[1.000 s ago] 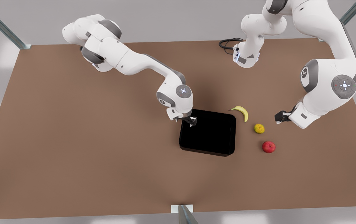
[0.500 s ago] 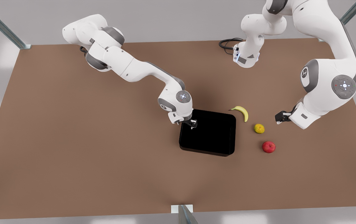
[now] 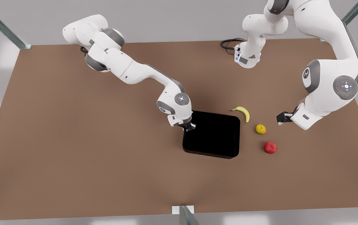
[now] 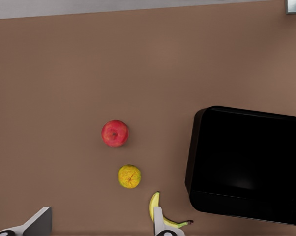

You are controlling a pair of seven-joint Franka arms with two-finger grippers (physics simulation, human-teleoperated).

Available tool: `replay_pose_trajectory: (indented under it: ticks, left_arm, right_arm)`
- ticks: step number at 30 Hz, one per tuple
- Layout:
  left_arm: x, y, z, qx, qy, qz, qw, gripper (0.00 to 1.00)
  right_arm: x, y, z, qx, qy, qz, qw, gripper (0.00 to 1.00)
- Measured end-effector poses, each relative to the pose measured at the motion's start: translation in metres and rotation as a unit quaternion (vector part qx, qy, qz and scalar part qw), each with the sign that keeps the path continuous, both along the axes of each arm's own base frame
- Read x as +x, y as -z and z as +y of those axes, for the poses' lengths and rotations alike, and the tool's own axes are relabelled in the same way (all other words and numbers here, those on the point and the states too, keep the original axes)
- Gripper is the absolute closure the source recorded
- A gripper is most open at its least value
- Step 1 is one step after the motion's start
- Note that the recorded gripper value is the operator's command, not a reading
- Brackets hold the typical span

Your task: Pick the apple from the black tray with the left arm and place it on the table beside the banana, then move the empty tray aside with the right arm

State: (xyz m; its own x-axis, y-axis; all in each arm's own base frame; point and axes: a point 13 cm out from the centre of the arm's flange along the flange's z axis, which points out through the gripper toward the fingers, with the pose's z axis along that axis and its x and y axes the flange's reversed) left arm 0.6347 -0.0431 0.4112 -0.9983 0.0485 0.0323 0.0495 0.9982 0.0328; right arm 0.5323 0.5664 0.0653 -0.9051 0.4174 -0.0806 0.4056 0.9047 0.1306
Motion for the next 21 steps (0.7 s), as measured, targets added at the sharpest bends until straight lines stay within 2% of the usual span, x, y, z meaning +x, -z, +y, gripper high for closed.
replay_pose_trajectory:
  ticks: [9, 13, 21]
  left_arm:
    - [0.000, 0.000, 0.005, -0.024, -0.022, 0.001, 0.999, 0.00]
    - [0.000, 0.000, 0.004, -0.026, -0.024, 0.001, 0.999, 0.00]
    - [0.000, 0.000, 0.003, -0.025, -0.025, 0.001, 0.999, 0.00]
  right_arm:
    - [-0.004, -0.005, 0.005, 0.011, 0.006, 0.009, 1.000, 0.77]
    - [-0.007, -0.012, 0.011, 0.018, 0.006, 0.012, 1.000, 0.77]
    - [-0.001, -0.078, 0.023, 0.044, 0.008, -0.002, 0.999, 0.83]
